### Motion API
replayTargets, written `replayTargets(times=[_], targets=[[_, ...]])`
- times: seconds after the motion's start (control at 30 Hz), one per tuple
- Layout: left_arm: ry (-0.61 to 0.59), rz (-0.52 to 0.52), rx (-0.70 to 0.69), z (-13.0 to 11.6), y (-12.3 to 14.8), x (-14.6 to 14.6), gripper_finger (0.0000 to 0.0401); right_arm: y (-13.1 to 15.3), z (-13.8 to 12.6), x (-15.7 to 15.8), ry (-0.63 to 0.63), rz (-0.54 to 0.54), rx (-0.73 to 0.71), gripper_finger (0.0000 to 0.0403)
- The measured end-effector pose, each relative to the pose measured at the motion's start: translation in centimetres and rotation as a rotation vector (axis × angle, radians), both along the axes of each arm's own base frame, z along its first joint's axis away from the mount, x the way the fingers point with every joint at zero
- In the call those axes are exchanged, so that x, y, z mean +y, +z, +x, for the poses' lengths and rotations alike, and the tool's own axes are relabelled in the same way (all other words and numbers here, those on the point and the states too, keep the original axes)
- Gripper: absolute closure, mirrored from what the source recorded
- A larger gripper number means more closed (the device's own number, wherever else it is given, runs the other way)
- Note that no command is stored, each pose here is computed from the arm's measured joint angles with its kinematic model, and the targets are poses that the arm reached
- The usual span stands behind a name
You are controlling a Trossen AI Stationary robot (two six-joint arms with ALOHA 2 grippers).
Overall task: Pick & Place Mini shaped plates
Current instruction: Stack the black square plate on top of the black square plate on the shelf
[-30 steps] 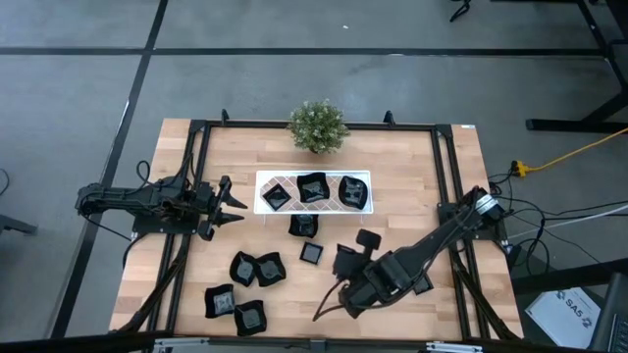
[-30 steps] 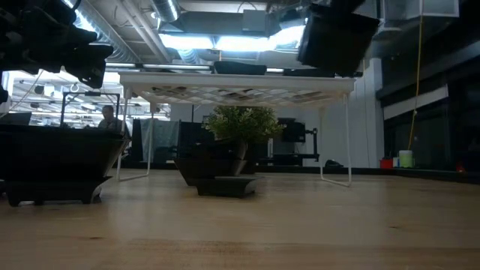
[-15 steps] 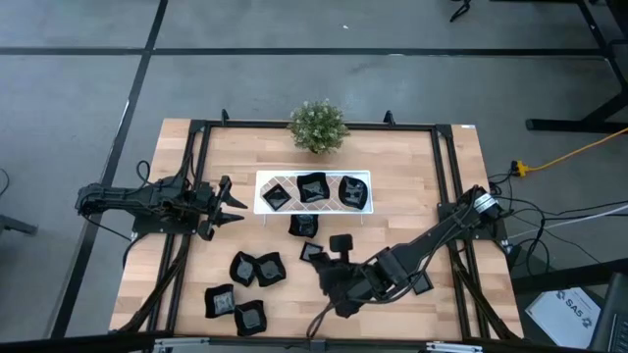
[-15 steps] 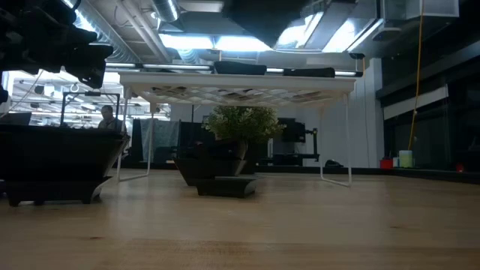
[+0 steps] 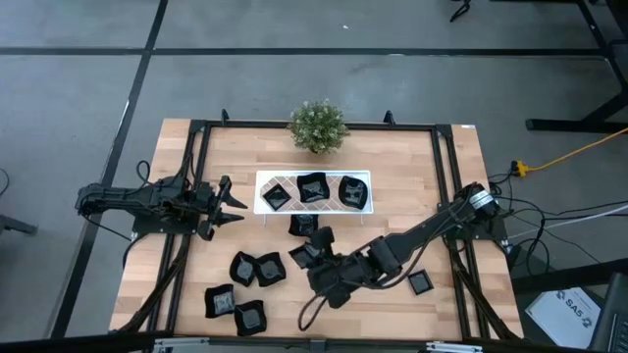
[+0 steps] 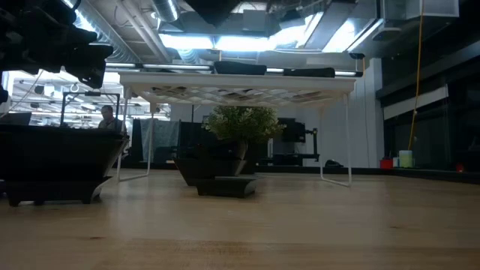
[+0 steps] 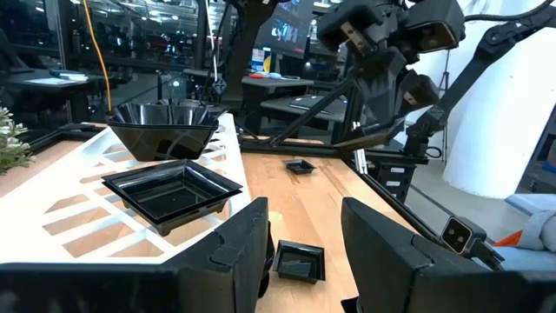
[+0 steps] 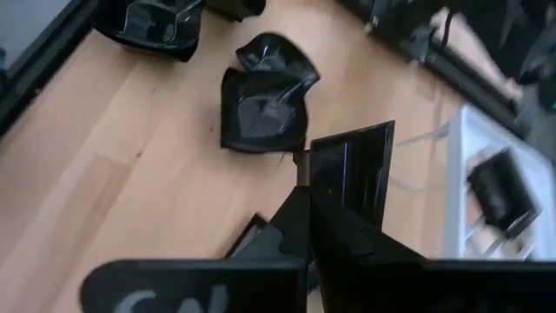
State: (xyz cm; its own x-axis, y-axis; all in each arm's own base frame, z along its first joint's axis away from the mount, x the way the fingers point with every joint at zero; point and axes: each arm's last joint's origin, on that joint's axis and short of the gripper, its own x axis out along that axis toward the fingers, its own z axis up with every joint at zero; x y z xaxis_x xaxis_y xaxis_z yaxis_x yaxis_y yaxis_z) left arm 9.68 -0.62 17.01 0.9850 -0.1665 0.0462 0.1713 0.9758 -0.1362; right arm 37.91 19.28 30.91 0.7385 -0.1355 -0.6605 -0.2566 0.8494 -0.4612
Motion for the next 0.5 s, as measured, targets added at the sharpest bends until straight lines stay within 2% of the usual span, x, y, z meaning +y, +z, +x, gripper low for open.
replayTargets(times=[0.3,0.5], targets=[[0.0,0.0,0.0,0.0,0.0,0.0,0.0258,1.1,2.4,-2.7,0.117,-0.172,-0.1,0.0394],[0.0,0.0,0.0,0.0,0.0,0.0,0.0258,1.4,4.0,-5.9,0.193,-0.221,-0.112,0.0394]])
